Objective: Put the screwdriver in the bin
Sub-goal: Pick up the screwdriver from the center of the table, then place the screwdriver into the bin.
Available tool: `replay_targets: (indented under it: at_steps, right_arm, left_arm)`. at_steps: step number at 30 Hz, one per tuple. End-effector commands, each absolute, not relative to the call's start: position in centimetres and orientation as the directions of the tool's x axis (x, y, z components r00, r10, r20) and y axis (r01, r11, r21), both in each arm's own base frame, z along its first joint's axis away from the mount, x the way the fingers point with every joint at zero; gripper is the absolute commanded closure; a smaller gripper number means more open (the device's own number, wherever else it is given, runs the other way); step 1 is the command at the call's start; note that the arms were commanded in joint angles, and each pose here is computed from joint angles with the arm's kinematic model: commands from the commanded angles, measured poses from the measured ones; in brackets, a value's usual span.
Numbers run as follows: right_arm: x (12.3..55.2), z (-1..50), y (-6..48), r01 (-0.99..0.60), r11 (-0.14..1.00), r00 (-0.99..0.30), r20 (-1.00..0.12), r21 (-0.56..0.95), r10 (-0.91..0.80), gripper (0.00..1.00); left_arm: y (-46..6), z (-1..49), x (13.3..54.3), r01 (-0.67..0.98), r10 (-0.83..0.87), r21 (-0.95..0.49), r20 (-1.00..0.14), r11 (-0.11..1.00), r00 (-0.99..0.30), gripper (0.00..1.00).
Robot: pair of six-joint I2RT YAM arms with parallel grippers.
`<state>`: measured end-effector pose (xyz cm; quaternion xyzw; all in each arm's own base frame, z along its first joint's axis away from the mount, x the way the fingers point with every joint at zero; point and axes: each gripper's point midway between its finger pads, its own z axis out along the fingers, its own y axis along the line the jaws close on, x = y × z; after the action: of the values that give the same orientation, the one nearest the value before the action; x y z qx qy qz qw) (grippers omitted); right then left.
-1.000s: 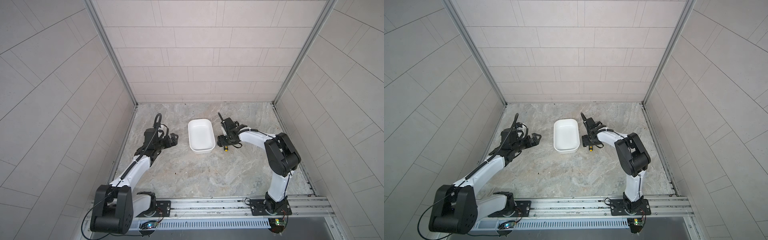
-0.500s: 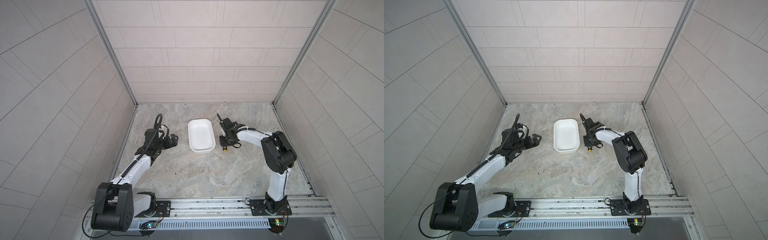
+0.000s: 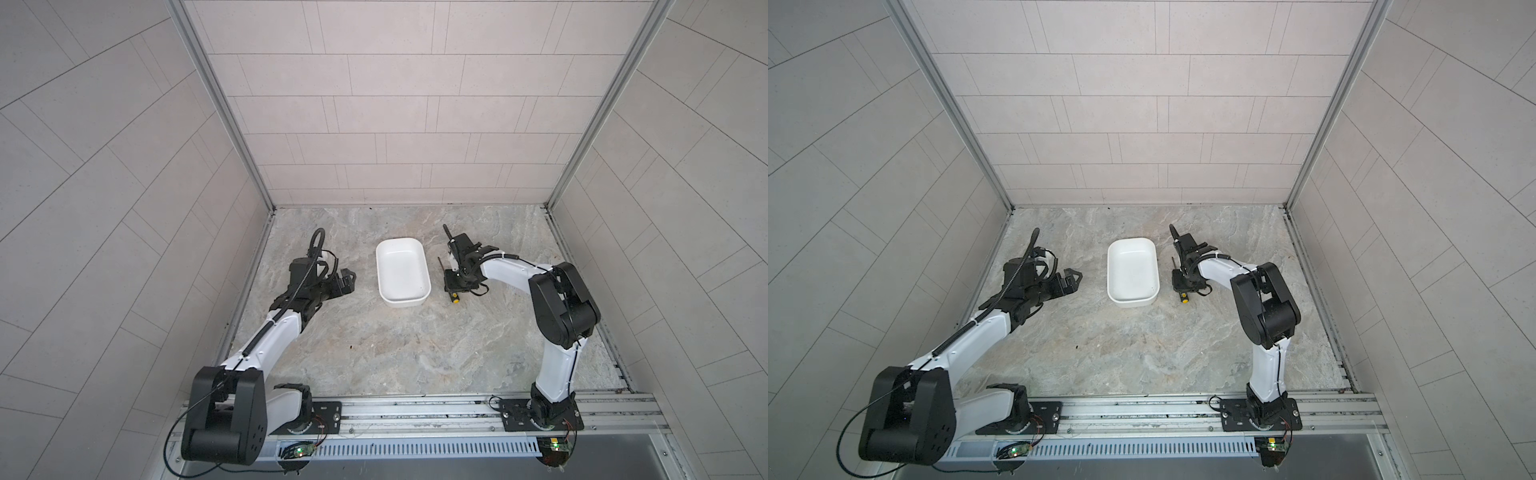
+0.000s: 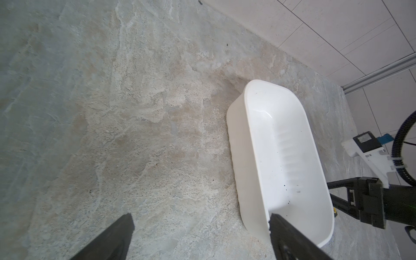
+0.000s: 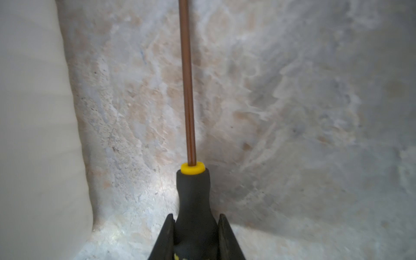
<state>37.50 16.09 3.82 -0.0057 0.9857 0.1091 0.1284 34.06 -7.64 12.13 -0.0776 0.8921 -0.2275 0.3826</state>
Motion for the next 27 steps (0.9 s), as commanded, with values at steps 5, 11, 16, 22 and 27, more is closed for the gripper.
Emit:
replay_targets:
  at_steps: [5,11,16,22,27]
  right_arm:
    - [38.4,14.9,17.3,-0.010,0.900,-0.903,-0.390,0.436,0.178,1.00]
    - [37.7,21.4,20.8,-0.038,0.882,-0.839,-0.494,0.470,0.227,1.00]
    - [37.1,22.3,24.5,-0.038,0.901,-0.810,-0.542,0.432,0.226,1.00]
    - [37.7,19.1,28.4,-0.014,0.939,-0.834,-0.522,0.345,0.179,1.00]
    - [38.5,15.9,30.1,0.008,0.968,-0.870,-0.476,0.251,0.130,1.00]
  left_arm:
    - [-7.8,12.6,34.1,0.056,-0.299,-0.457,-0.665,0.888,-0.684,0.00]
    - [-7.8,12.7,34.0,0.056,-0.299,-0.455,-0.667,0.889,-0.682,0.00]
    - [-7.8,12.5,33.9,0.053,-0.298,-0.453,-0.665,0.890,-0.684,0.00]
    - [-7.8,12.5,33.8,0.051,-0.298,-0.452,-0.664,0.891,-0.685,0.00]
    - [-7.6,12.6,33.7,0.050,-0.298,-0.447,-0.670,0.893,-0.680,0.00]
